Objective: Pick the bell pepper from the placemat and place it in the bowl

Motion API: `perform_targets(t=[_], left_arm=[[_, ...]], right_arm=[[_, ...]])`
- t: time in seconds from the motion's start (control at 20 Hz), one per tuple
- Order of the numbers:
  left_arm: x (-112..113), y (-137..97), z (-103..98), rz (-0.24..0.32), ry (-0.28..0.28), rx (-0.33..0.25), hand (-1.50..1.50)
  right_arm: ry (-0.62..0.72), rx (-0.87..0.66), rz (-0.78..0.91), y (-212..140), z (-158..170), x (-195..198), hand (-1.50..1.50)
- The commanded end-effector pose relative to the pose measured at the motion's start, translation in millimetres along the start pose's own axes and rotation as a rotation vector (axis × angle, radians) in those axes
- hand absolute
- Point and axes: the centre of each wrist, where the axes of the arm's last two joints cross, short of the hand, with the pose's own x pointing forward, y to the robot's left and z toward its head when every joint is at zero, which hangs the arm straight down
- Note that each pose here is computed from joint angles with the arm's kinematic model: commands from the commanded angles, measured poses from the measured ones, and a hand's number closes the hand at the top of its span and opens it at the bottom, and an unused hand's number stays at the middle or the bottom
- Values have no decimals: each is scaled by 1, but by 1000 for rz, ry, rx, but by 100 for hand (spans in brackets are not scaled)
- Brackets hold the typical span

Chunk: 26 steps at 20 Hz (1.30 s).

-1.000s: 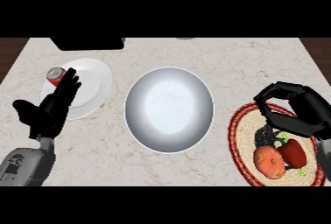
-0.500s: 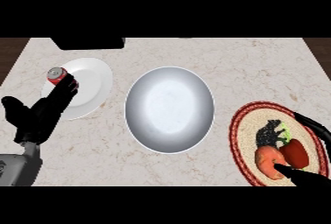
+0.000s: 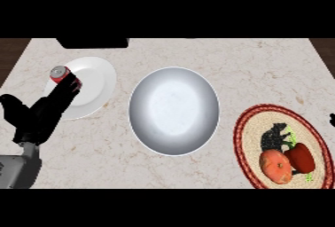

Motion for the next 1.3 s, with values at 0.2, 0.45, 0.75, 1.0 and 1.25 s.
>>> perform_targets(t=[0.2, 0.45, 0.75, 1.0, 1.25], left_arm=[[6, -1, -1, -10, -16, -17, 0], [6, -2, -16, -6, -9, -21, 0], [20, -9, -8, -1, -19, -43, 0], [-7, -12, 2, -11, -12, -39, 0], [26, -4, -7, -13, 7, -18, 0]], right_arm=[[172, 219, 219, -22, -6, 67, -150], [214, 296, 286, -26, -29, 98, -150], [338, 401, 382, 6, -32, 103, -150], [368, 417, 402, -10, -58, 107, -150], [393, 447, 435, 8, -57, 97, -150]])
